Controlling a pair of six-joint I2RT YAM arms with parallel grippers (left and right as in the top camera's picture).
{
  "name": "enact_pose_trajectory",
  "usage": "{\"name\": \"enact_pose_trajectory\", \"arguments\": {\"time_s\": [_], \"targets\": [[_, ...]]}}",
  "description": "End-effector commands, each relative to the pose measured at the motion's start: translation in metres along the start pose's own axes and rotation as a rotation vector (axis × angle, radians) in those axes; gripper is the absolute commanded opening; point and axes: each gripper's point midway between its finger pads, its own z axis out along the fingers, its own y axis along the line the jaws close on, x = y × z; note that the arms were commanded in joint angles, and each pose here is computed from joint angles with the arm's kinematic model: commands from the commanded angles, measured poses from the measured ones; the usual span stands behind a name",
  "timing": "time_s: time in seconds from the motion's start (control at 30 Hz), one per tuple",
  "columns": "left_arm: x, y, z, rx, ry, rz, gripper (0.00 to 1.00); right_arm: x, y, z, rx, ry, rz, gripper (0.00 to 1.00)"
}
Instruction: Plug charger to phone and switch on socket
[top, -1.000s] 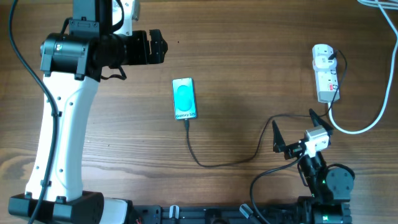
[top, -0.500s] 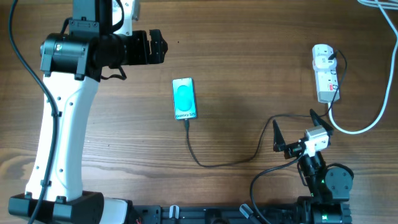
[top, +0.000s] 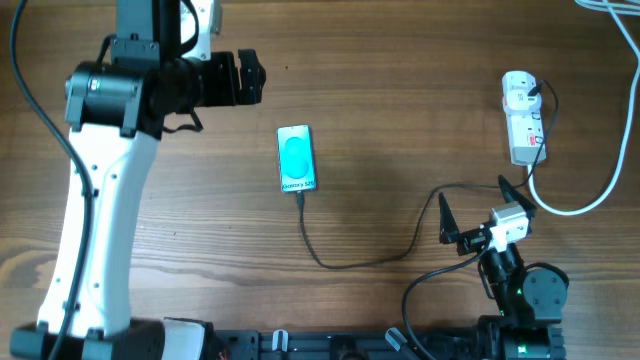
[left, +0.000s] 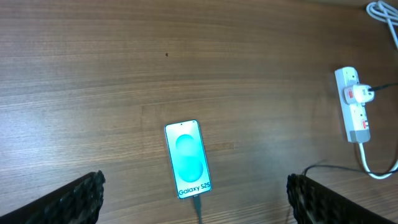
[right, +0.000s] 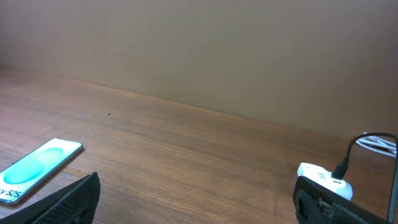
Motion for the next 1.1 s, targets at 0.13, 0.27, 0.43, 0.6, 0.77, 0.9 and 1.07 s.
{"name": "enact_pose_trajectory", "arguments": {"time_s": [0.13,0.27,0.43,0.6,0.77,0.9,1.07], "targets": [[0.044,0.004,-0.016,0.032,-0.216,0.061,1.0,-0.003,-0.002,-0.001,0.013,-0.017,-0.006,1.0],[0.093,0.015,-0.007,0.071,-0.417,0.103,1.0,-0.003,-0.002,-0.001,0.012,-0.016,-0.005,1.0],[0.147,0.029,-0.001,0.097,-0.599,0.136,1.0,-0.003,-0.002,-0.001,0.012,-0.016,-0.006,1.0],[0.181,0.051,0.008,0.071,-0.708,0.132,1.0,-0.003,-0.002,-0.001,0.013,-0.017,-0.006,1.0],[0.192,0.066,0.012,0.028,-0.779,0.121,1.0,-0.003,-0.002,-0.001,0.012,-0.016,-0.005,0.99],[0.195,0.067,0.012,0.031,-0.82,0.128,1.0,-0.003,-0.002,-0.001,0.012,-0.016,-0.006,1.0],[0.195,0.068,0.012,0.028,-0.82,0.126,1.0,-0.003,-0.002,-0.001,0.012,-0.016,-0.006,1.0]]}}
